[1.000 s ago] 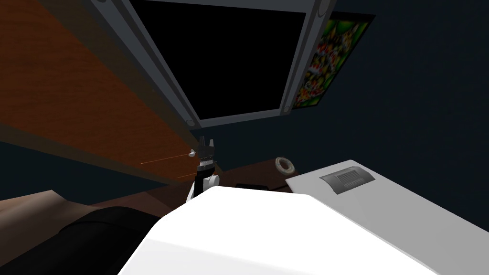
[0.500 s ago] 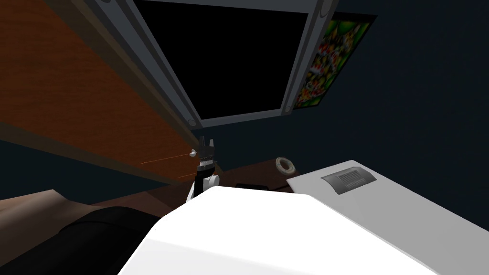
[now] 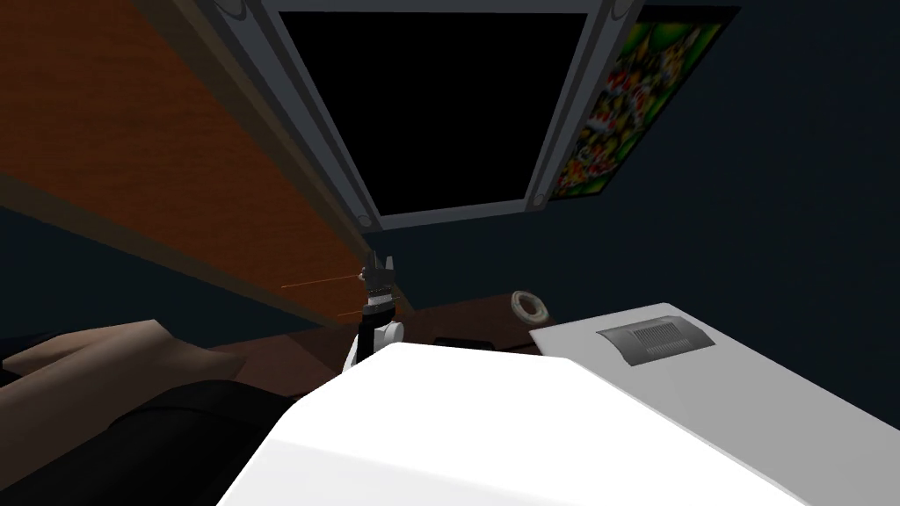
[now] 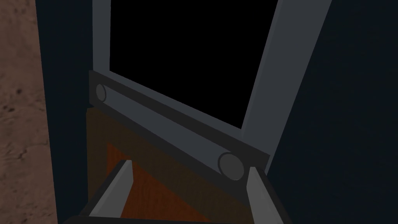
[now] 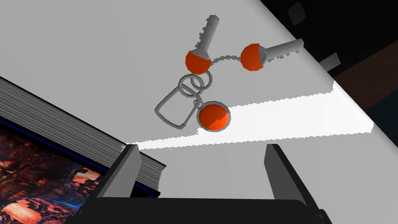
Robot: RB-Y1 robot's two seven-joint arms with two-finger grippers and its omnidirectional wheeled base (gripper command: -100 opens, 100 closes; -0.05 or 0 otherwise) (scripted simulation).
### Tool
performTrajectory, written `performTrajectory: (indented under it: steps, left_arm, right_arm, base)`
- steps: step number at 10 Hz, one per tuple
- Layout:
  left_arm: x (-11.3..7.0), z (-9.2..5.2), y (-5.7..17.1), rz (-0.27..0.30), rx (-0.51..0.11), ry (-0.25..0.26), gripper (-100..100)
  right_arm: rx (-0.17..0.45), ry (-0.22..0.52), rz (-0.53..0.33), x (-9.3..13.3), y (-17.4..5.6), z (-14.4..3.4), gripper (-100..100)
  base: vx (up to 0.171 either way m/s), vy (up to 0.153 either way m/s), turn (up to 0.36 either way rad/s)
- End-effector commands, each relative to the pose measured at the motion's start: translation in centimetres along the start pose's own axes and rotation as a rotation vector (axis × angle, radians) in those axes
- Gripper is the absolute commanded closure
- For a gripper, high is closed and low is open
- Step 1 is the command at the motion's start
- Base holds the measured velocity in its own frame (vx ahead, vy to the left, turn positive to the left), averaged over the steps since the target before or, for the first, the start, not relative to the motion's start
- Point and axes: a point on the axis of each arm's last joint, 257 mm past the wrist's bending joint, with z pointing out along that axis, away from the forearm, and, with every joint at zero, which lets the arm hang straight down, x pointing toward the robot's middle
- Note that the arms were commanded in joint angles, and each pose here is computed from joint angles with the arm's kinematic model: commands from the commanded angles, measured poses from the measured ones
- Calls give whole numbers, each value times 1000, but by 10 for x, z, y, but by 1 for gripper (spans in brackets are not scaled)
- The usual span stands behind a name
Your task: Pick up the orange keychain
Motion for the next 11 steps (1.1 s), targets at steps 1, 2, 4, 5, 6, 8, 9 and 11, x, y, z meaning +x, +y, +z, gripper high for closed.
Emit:
performTrajectory:
  steps: [1,2,4,5,6,8,9,11]
  left_arm:
    - [0,0,0,0,0,0,0]
    - [0,0,0,0,0,0,0]
    - [0,0,0,0,0,0,0]
    - [0,0,0,0,0,0,0]
    - [0,0,0,0,0,0,0]
    - [0,0,0,0,0,0,0]
    - [0,0,0,0,0,0,0]
    - [0,0,0,0,0,0,0]
  right_arm:
    - [-8,8,-90,-12,3,-3,-100]
    - [-13,13,-146,-20,4,-4,-100]
    - [-21,22,-262,-37,7,-7,-100]
    - [-23,26,-321,-45,8,-9,-100]
    - [-25,30,-379,-53,9,-11,-100]
    - [-25,39,-493,-70,10,-15,-100]
    - [-23,43,-548,-78,10,-17,-100]
    - [-17,50,-653,-92,10,-21,-100]
  base:
    - [-70,-12,108]
    - [-64,-14,131]
    - [-87,-22,128]
    - [-89,-35,135]
    - [-75,-31,121]
    - [-74,-27,132]
    - [-83,-25,121]
    - [-90,-16,112]
